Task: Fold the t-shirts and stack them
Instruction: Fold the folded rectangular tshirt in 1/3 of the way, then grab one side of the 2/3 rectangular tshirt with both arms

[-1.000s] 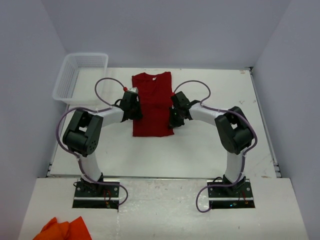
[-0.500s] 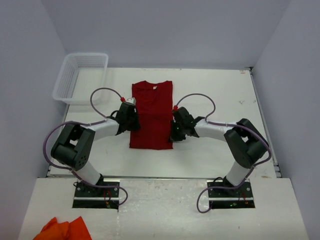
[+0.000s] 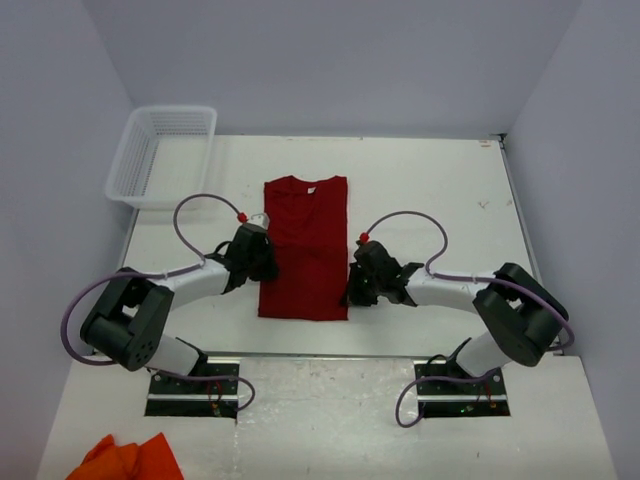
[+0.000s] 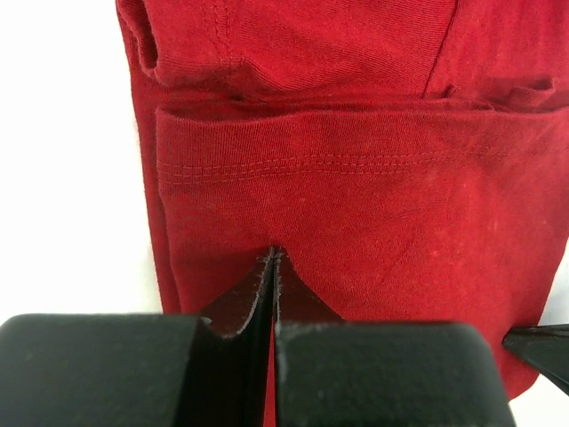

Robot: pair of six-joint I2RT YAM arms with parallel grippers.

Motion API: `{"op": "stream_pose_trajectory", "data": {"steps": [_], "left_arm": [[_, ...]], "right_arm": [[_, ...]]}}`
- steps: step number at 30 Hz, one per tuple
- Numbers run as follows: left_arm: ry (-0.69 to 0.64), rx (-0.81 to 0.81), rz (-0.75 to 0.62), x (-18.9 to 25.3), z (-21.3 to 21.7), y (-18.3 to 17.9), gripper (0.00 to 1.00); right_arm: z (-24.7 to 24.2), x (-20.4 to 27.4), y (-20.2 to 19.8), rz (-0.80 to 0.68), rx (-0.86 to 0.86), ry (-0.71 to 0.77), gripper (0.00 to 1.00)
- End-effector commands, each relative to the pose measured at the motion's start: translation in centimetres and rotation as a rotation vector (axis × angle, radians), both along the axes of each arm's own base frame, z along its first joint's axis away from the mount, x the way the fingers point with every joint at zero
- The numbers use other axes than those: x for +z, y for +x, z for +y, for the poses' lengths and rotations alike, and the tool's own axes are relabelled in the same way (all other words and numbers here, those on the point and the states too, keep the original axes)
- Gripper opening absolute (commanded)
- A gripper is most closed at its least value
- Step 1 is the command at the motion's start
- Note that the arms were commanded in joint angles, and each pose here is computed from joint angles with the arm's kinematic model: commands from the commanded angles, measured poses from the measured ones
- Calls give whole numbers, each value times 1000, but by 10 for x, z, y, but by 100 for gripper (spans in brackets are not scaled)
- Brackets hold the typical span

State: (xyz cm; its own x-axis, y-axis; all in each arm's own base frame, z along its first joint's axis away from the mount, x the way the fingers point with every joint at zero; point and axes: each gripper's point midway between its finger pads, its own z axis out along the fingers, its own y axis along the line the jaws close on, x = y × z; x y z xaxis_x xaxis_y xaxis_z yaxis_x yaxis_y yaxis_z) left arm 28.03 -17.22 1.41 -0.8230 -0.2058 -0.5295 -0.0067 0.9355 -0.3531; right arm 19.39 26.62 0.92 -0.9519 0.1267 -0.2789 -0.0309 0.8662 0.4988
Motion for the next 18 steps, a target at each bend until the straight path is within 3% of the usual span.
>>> {"op": "stream_pose_trajectory", "data": {"steps": [1,7,12,18], "left_arm": [[107,13,139,-32,26,-41,0],[101,8,128,-29,27,-47,0],[75,-1,80,-15,22,-43,0],[25,-31,-75,41,9,-19,2]], "right_arm": [[-62,-47,-52,157,-38,-252,0],[-60,-44,-63,146,-34,-252,0],[-45,-31,-51,52,37,-226,0],[-22,14,-21,-94,112,-219,26]]}}
